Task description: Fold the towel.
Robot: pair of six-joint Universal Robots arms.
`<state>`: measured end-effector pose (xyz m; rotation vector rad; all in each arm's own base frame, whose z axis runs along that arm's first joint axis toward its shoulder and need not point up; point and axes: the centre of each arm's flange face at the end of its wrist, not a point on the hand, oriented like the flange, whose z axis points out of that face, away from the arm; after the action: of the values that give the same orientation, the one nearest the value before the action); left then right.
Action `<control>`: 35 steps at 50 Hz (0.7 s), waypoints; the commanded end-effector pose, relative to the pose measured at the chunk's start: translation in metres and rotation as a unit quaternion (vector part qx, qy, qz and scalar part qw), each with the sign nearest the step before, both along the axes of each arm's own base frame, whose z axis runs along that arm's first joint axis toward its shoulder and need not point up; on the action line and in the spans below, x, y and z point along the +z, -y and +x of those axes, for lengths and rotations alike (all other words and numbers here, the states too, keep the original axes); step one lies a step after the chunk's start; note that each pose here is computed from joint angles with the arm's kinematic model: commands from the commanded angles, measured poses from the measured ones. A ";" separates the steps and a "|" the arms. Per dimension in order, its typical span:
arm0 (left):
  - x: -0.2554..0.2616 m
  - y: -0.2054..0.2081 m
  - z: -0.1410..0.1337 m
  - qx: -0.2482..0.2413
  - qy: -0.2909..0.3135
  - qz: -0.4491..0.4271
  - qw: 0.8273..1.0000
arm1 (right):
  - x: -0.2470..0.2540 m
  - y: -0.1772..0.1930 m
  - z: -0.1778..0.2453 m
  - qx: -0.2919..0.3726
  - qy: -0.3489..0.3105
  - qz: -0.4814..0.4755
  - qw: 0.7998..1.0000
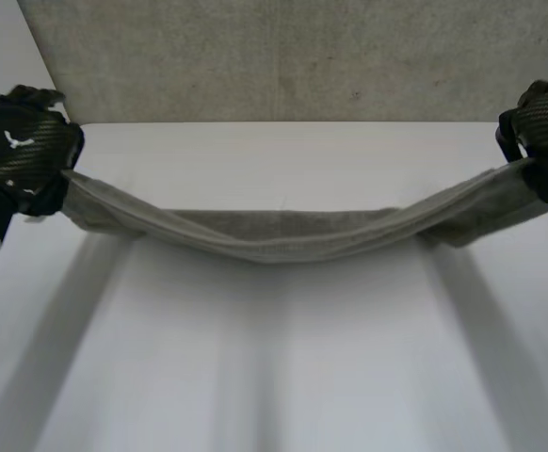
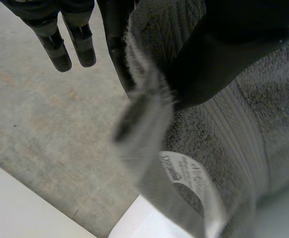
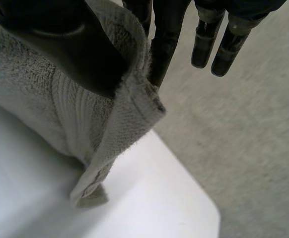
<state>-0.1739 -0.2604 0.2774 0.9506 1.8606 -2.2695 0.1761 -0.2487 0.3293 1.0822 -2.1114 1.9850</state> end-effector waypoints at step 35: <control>-0.126 0.145 -0.026 0.003 -0.045 0.169 0.985 | -0.146 0.135 0.035 0.005 -0.031 0.125 0.992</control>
<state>-0.1998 -0.3893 0.1649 0.9103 2.3137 -2.1153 0.2067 -0.3719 0.1916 1.1679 -2.3822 1.6923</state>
